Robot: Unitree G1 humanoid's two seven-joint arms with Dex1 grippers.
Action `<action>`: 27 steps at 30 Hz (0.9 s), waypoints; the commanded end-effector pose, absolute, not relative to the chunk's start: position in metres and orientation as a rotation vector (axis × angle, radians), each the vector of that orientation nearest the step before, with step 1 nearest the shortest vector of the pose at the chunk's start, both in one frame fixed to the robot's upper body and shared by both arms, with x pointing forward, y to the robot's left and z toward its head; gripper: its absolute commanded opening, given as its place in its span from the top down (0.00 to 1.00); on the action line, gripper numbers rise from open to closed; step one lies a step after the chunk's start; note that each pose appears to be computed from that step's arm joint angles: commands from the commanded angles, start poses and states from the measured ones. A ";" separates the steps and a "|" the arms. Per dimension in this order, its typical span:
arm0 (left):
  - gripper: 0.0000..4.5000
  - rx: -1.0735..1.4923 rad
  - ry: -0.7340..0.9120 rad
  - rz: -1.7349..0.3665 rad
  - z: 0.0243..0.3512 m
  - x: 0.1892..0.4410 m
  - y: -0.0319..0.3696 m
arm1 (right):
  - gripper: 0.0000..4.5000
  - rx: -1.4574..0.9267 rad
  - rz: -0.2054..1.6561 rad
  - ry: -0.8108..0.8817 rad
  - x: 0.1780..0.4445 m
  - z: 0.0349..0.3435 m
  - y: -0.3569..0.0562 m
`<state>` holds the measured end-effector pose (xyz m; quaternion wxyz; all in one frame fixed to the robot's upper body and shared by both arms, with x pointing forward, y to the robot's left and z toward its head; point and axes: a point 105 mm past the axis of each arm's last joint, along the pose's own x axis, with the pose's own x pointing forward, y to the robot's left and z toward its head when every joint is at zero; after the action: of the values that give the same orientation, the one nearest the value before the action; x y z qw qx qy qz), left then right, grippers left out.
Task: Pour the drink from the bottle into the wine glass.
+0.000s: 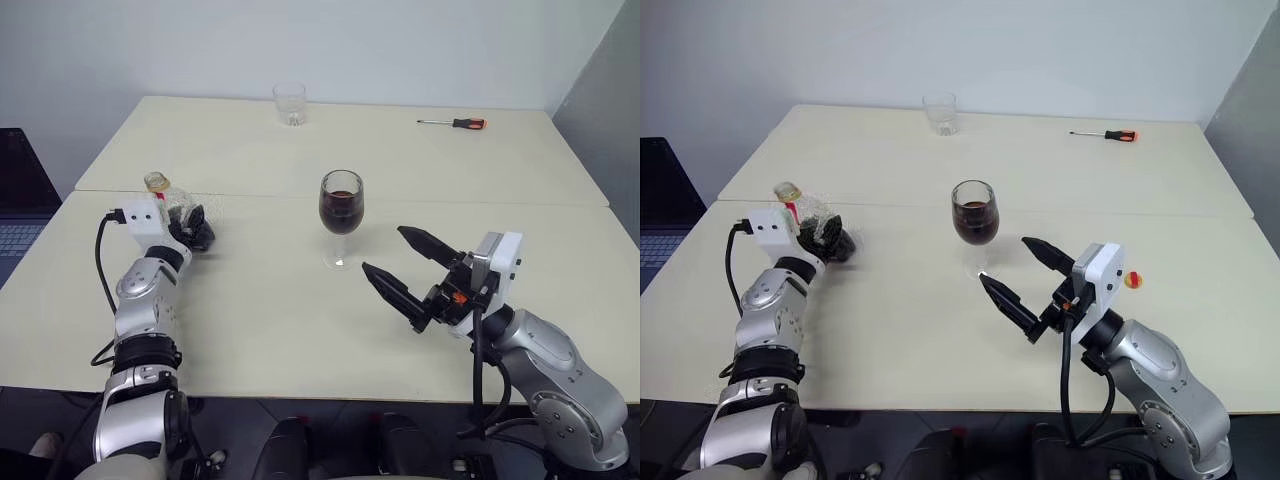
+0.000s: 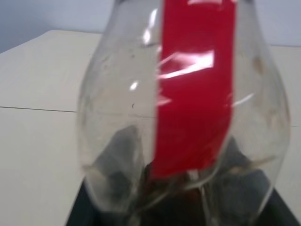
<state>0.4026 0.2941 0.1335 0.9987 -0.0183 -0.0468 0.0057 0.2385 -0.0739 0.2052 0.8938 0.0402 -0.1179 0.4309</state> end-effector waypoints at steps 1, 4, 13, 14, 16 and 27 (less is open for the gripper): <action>0.21 -0.016 -0.168 -0.001 0.156 0.404 0.296 | 0.00 0.068 0.896 -0.281 0.237 0.214 -0.074; 0.01 -0.020 -0.172 -0.005 0.157 0.403 0.296 | 0.00 0.065 0.898 -0.280 0.237 0.214 -0.074; 0.01 -0.027 -0.174 -0.011 0.159 0.385 0.298 | 0.00 0.060 0.901 -0.269 0.236 0.212 -0.077; 0.01 -0.026 -0.173 -0.014 0.160 0.381 0.297 | 0.00 0.060 0.899 -0.266 0.235 0.211 -0.077; 0.01 -0.037 -0.167 -0.016 0.160 0.372 0.296 | 0.00 0.060 0.894 -0.260 0.235 0.210 -0.079; 0.01 -0.121 -0.077 -0.027 0.147 0.315 0.271 | 0.00 0.055 0.844 -0.215 0.230 0.200 -0.091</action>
<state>0.3213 0.2764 0.1325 0.9979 -0.0610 -0.0188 -0.0077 0.2366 -0.0902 0.1880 0.9095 0.0348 -0.0799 0.4064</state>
